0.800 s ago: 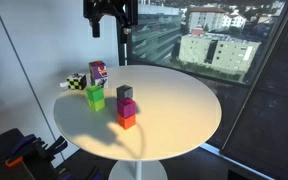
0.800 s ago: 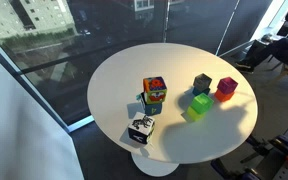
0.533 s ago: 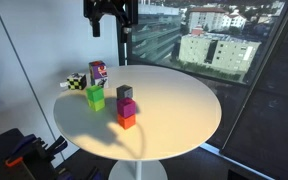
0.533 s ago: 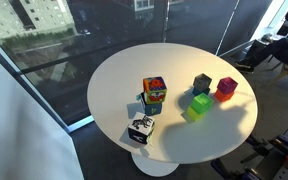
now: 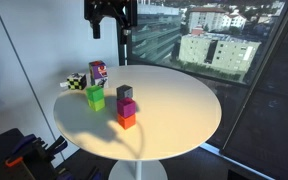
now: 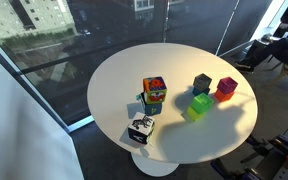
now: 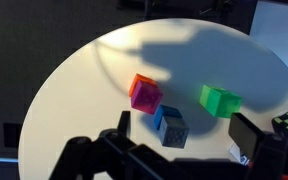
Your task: Put the pink block on top of the grey block
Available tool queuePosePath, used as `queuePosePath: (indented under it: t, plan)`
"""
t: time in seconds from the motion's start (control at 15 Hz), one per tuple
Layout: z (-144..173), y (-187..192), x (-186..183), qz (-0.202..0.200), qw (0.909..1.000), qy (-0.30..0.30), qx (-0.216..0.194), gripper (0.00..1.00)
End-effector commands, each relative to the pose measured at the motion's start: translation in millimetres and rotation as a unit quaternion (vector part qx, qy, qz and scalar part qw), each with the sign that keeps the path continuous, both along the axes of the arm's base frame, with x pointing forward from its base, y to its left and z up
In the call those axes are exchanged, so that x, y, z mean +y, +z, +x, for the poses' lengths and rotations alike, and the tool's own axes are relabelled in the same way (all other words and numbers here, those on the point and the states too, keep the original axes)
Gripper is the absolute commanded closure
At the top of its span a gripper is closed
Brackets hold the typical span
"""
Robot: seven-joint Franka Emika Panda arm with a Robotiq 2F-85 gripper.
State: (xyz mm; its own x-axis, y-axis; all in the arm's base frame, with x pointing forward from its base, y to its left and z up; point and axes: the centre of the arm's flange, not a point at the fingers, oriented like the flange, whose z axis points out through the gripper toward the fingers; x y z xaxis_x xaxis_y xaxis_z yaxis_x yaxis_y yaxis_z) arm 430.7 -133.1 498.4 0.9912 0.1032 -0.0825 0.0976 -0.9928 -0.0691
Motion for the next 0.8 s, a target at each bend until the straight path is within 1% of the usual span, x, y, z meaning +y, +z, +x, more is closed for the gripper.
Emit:
queuePosePath:
  t: [0.0, 0.47, 0.73]
  plan:
    - [12, -4, 8, -0.023, 0.9996, -0.015, -0.011, 0.0]
    - [34, -32, 20, -0.061, 0.9955, -0.054, -0.049, 0.0]
    - [42, -57, 21, -0.073, 0.9938, -0.067, -0.051, 0.0]
